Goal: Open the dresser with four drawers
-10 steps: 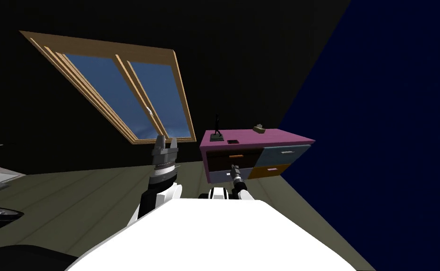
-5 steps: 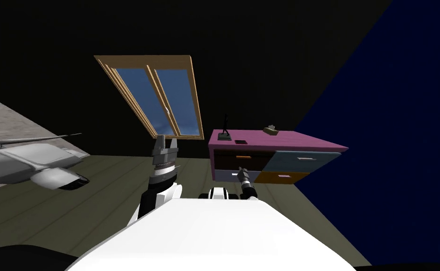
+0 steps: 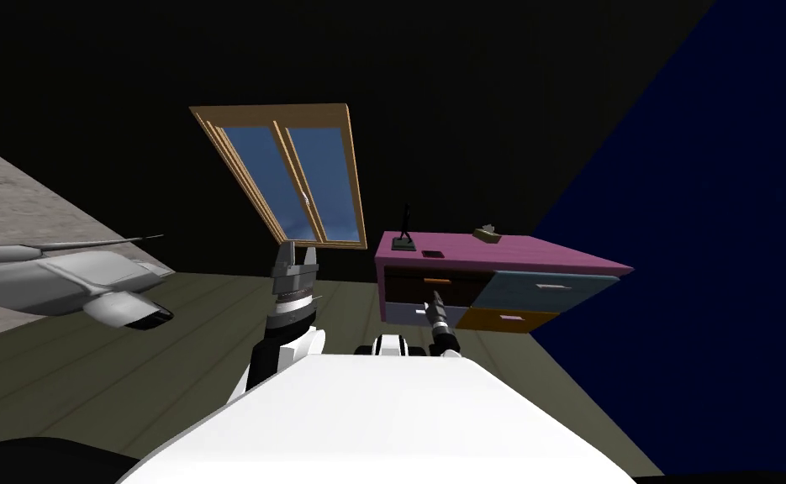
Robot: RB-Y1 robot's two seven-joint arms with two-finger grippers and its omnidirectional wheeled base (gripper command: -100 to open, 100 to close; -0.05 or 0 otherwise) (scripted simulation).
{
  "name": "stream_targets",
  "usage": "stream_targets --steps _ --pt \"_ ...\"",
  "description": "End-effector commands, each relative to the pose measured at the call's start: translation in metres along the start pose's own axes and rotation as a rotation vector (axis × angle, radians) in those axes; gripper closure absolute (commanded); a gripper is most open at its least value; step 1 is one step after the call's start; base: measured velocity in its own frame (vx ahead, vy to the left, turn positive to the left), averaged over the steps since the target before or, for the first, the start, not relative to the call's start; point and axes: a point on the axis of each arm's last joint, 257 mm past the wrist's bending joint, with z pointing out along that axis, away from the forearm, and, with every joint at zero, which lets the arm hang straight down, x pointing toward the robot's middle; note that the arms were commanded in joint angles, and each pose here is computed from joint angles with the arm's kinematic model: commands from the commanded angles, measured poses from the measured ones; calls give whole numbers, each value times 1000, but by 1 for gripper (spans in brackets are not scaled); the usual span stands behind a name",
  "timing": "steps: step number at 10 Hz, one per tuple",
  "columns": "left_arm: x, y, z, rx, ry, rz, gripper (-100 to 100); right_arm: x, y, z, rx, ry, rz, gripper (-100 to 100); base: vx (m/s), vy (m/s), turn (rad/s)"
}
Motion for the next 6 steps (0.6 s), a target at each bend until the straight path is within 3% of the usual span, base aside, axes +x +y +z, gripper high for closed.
stream_targets --steps 1,6 --pt "0 0 0 0 0 0 0 2 -4 9 43 14 -33 -100 15 -33 76" --pt "0 0 0 0 0 0 0 3 -11 21 111 29 -85 -100 4 -29 51"
